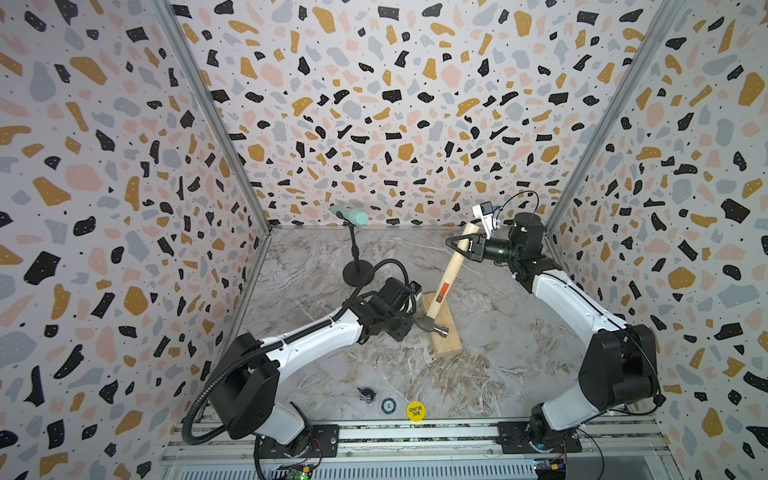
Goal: Use a claw hammer to pull out a nail
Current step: Pick up the nail with the hammer.
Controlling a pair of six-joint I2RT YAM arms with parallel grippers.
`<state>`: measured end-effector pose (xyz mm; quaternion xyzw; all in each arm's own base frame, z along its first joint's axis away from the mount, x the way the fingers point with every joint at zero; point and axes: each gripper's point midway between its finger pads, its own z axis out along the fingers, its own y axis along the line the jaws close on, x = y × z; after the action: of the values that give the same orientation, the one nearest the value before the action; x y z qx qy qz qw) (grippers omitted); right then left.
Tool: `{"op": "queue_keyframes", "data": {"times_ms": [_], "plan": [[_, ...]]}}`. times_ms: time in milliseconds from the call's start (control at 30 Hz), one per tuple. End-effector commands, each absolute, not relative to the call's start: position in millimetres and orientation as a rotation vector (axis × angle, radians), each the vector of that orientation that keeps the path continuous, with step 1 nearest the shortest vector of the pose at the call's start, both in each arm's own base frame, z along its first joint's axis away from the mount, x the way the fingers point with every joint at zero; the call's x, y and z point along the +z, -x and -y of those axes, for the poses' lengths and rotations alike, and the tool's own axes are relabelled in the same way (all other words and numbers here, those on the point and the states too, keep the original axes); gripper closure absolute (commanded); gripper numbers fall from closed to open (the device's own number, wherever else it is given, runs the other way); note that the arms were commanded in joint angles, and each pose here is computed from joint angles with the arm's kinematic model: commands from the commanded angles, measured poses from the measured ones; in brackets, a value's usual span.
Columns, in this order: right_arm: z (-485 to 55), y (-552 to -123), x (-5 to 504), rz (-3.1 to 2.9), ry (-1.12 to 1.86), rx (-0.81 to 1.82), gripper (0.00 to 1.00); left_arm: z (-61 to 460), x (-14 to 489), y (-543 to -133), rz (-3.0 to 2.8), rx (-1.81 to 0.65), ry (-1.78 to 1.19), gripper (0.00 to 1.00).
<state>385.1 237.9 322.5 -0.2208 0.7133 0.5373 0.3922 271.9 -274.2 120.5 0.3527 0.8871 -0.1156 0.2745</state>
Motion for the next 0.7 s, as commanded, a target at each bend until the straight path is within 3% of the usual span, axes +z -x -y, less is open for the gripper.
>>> {"op": "queue_keyframes", "data": {"times_ms": [0,667], "plan": [[-241.0,-370.9,376.3,-1.69,0.622,1.398,1.0,278.2,127.0,-273.0,-2.363,-0.316,-0.959,0.76],[-244.1,-368.5,375.5,-1.689,0.627,1.402,1.0,278.6,127.4,-272.0,-2.361,-0.316,-0.964,0.86]]}}
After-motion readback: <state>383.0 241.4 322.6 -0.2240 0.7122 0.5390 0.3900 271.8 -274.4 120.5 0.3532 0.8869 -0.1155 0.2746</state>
